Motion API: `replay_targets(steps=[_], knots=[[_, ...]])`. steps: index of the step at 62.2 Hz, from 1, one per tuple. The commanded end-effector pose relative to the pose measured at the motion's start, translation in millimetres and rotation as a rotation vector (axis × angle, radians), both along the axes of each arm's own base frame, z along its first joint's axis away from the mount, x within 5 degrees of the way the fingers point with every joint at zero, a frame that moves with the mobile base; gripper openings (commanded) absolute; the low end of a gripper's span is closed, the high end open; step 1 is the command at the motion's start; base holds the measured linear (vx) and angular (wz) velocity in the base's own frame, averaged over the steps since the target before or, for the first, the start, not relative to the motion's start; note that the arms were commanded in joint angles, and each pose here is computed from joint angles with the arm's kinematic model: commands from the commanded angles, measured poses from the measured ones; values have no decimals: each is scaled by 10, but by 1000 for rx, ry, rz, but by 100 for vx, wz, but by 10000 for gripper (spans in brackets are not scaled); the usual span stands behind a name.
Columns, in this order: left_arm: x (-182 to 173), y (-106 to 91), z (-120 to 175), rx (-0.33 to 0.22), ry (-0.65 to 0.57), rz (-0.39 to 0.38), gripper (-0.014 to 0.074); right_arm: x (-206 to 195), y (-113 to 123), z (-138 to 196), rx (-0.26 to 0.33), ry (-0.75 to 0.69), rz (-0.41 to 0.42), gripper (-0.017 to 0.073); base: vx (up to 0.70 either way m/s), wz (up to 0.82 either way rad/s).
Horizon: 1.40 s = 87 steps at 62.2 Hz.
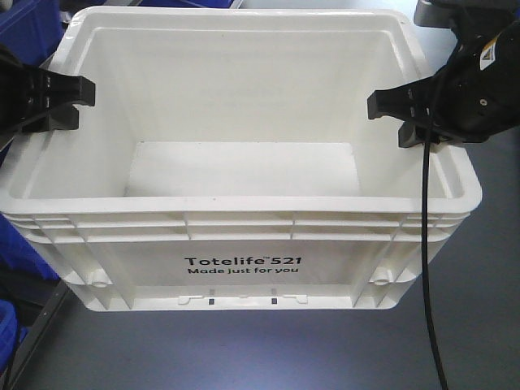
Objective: Move bin from left to right shelf
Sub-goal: 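Keep the crate gripped by both rims while the base turns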
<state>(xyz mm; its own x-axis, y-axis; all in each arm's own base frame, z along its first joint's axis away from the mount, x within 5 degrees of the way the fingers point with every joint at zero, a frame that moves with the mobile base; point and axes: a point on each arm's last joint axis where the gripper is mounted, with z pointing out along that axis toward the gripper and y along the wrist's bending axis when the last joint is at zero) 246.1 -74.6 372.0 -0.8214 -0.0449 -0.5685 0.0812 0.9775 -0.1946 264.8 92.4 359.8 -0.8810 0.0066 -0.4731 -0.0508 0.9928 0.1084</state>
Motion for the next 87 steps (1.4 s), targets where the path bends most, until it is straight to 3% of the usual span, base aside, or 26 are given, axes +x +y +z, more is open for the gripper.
replay_targets(steps=[1, 87], knots=[[-39, 29, 276, -5, -176, -10, 152, -27, -69, 311, 18, -193, -1, 29, 9, -34], [-39, 29, 276, -5, -176, -10, 152, -27, -69, 311, 18, -193, -1, 29, 7, -23]])
